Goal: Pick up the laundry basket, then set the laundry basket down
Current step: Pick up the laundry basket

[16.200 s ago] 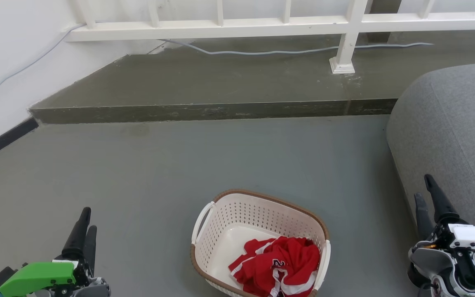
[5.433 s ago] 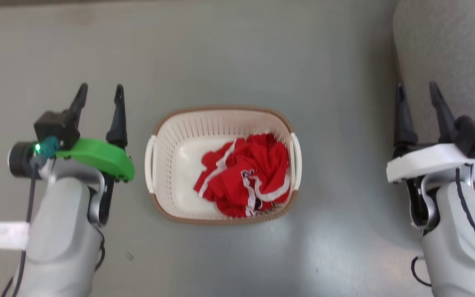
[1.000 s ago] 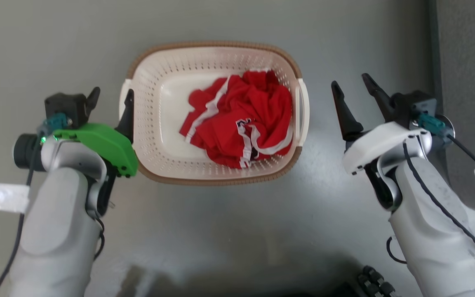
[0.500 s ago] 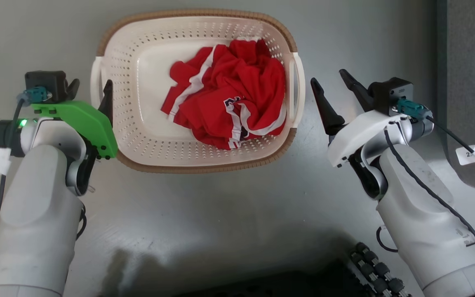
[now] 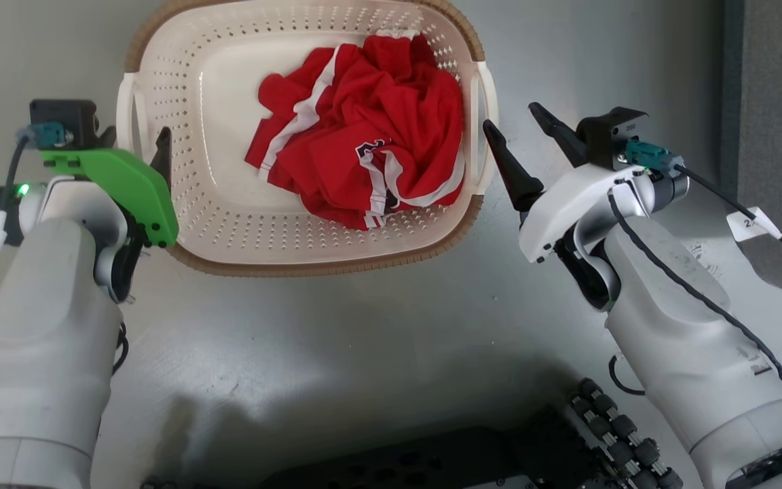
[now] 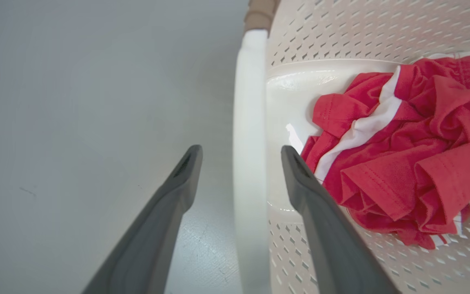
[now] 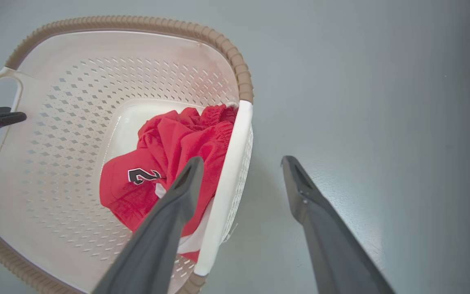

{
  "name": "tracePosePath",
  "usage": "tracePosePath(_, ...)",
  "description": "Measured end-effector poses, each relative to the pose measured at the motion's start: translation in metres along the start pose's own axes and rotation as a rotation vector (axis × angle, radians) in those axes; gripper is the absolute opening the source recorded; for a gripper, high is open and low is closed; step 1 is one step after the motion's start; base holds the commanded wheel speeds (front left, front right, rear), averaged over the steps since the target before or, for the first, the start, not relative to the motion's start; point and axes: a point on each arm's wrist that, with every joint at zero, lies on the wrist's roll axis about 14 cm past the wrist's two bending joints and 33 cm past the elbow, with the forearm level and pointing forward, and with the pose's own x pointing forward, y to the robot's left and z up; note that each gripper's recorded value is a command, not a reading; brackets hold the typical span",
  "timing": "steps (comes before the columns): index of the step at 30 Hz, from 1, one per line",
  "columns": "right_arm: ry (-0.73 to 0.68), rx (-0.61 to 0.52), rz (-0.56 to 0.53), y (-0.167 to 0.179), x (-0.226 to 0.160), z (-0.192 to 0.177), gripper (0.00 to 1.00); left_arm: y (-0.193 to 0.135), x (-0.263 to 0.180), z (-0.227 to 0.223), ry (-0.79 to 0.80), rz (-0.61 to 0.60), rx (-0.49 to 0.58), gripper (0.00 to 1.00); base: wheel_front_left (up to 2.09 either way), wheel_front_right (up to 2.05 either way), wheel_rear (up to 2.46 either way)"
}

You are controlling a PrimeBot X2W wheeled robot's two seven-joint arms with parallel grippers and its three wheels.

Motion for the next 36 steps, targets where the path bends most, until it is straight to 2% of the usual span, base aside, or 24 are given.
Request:
tracePosePath(8, 0.04, 0.009, 0.006, -0.002, 0.01, -0.011, 1.0, 0.005, 0.012, -0.004, 0.03, 0.004, -0.003, 1.0, 0.0, 0.0, 0.0)
tracePosePath(9, 0.045, 0.014, 0.007, -0.002, 0.011, -0.013, 0.96, 0.006, 0.013, -0.005, 0.033, 0.005, -0.003, 0.96, 0.0, 0.0, 0.0)
tracePosePath(10, 0.048, 0.018, 0.009, -0.001, 0.012, -0.013, 0.42, 0.007, 0.013, -0.006, 0.04, 0.004, -0.004, 0.4, 0.0, 0.0, 0.0)
tracePosePath(11, 0.05, 0.019, 0.011, -0.001, 0.013, -0.013, 0.0, 0.008, 0.013, -0.008, 0.046, 0.007, -0.004, 0.0, 0.0, 0.0, 0.0)
tracePosePath(15, 0.046, 0.03, 0.037, 0.008, 0.018, -0.01, 0.0, -0.003, 0.016, -0.006, 0.045, -0.02, -0.013, 0.0, 0.0, 0.0, 0.0)
tracePosePath(36, 0.096, 0.047, 0.018, 0.004, 0.014, -0.014, 0.0, -0.011, 0.005, -0.012, 0.089, -0.007, -0.083, 0.0, 0.0, 0.0, 0.0)
